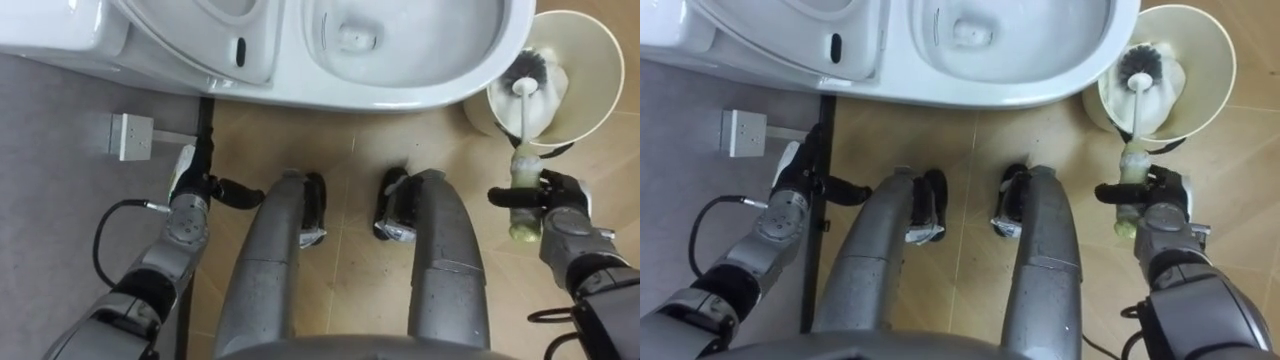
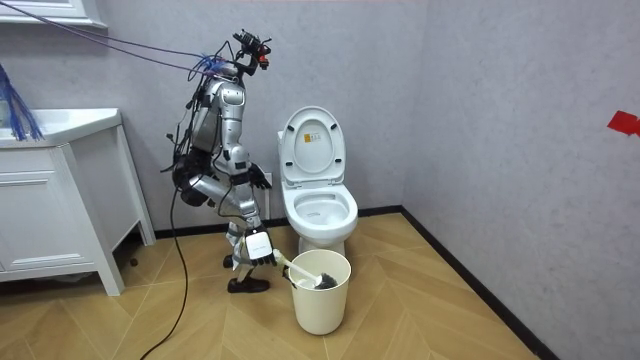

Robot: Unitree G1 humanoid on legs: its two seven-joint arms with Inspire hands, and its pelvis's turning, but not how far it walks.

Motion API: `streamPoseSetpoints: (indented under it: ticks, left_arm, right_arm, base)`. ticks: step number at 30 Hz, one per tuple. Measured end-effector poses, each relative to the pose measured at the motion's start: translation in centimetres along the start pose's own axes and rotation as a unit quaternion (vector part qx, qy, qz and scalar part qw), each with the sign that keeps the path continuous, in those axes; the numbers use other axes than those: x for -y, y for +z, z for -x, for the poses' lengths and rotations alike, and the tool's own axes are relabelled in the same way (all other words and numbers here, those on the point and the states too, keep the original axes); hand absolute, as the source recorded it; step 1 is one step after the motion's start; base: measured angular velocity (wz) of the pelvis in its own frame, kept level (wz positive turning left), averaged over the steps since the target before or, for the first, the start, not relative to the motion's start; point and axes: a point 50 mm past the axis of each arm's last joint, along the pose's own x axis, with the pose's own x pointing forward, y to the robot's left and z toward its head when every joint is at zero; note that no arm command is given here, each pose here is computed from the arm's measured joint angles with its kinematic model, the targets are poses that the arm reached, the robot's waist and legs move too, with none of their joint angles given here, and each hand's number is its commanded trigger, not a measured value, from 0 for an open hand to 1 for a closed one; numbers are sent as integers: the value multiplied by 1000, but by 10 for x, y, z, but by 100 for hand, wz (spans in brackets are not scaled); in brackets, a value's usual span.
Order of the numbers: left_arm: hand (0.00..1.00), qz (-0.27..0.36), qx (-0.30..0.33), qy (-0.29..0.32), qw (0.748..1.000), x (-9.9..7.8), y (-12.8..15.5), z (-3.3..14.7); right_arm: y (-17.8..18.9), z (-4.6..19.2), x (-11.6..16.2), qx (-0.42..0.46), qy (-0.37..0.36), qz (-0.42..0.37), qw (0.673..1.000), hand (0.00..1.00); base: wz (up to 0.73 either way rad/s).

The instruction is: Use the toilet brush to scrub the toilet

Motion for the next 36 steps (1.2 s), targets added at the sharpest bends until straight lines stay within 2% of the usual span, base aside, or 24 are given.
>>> streamPoseSetpoints:
  ticks: [18, 27, 36]
  left_arm:
    - [0, 0, -4, -3, 1000, 1, -3, 1]
    - [0, -5, -39, -8, 999, 3, -30, 13]
    - [0, 6, -100, -9, 995, 2, -66, 30]
  right_arm:
    - [-12, 0, 2, -44, 12, -34, 998, 100]
    - [-38, 5, 1, -90, 21, -52, 994, 100]
    - [-75, 17, -8, -139, 32, -76, 987, 100]
  base:
    - [0]
    - [-3]
    - [-2]
